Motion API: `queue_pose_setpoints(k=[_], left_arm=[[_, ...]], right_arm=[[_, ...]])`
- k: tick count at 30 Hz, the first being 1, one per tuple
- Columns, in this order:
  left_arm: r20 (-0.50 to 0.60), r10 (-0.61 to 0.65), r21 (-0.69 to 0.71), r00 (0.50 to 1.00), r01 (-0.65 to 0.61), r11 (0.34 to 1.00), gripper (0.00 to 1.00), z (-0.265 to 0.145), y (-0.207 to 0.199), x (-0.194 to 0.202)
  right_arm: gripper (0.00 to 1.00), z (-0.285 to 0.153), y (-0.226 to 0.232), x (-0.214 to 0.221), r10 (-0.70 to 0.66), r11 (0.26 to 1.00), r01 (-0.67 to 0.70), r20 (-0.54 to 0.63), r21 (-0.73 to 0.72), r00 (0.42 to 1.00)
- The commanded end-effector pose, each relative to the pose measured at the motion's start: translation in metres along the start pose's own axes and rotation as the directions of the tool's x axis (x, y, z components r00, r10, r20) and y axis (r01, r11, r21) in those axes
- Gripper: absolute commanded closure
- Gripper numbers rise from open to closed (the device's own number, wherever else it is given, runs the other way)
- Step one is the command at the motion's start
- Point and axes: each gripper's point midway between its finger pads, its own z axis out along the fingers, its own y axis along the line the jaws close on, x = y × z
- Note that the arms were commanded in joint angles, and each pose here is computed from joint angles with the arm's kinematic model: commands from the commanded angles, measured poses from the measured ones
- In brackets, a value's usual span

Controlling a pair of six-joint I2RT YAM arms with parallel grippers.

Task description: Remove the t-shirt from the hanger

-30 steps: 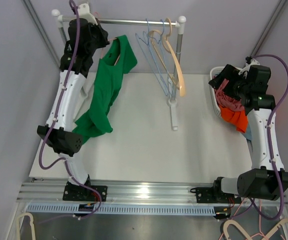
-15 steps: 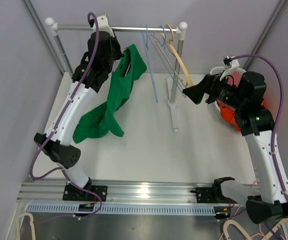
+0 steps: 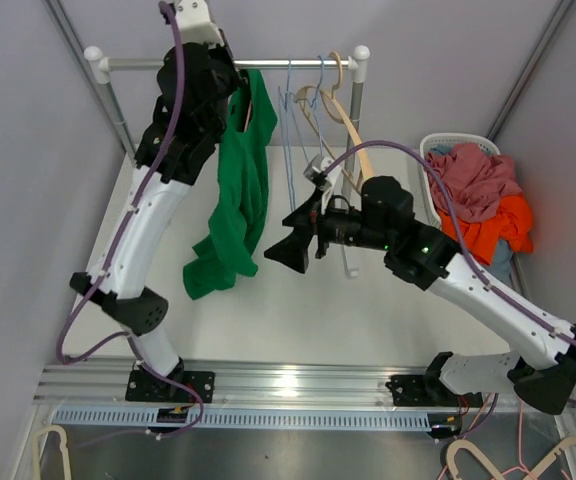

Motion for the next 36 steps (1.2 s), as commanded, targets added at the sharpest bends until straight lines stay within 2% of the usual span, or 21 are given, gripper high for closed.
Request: queue_pose_setpoints(k=[1,3,8,10,11,14,15,19,26,36], left_arm=[[0.056,0.047,0.012,0.997,-0.048,0.999,0.99,0.025,-0.010,-0.011],[0.031,0.051,0.022,0.998,-0.052,0.998,0.99,0.030,-0.011,-0.003],[-0.011,-0.003,0.007,1.000,0.003,1.000,0.99,0.011,-0.002,-0.003],[-0.046,-0.001,-0.008,0.999,0.000,1.000,0.99,0.010,0.003,0.015],[-0.021,-0.020,-0.006,1.000,0.020,1.000,0.99,0.001,0.007,0.002],[-0.038,0.003,-0.002,0.999,-0.003,1.000,0.99,0.004,0.006,0.017],[-0.033,0.009,0.000,0.999,-0.009,1.000,0.99,0.006,0.005,0.015],[-0.044,0.019,0.038,0.999,-0.017,0.999,0.99,0.027,-0.002,0.023],[-0.133,0.039,0.019,0.990,-0.037,0.999,0.99,0.068,0.008,0.075],[-0.139,0.051,0.046,0.989,-0.045,0.998,0.99,0.105,0.011,0.105]], right_arm=[[0.00,0.011,0.007,-0.015,-0.047,0.999,0.047,0.066,0.005,0.997],[0.01,0.020,0.018,-0.010,-0.045,0.999,0.046,0.055,-0.017,0.997],[0.01,0.052,0.025,0.003,-0.058,0.998,0.059,0.051,-0.020,0.997],[0.01,0.061,0.034,-0.001,-0.059,0.997,0.063,0.084,-0.046,0.995],[0.01,0.070,0.033,0.000,-0.064,0.997,0.067,0.085,-0.038,0.994],[0.00,0.084,0.033,-0.006,-0.104,0.994,0.099,0.129,0.043,0.986],[0.00,0.090,0.024,-0.009,-0.118,0.989,0.102,0.153,0.112,0.981],[0.00,0.097,0.019,-0.012,-0.138,0.978,0.103,0.185,0.184,0.973],[0.01,0.094,0.009,-0.023,-0.161,0.961,0.107,0.203,0.254,0.966],[0.01,0.104,-0.010,-0.038,-0.213,0.931,0.142,0.185,0.337,0.959]])
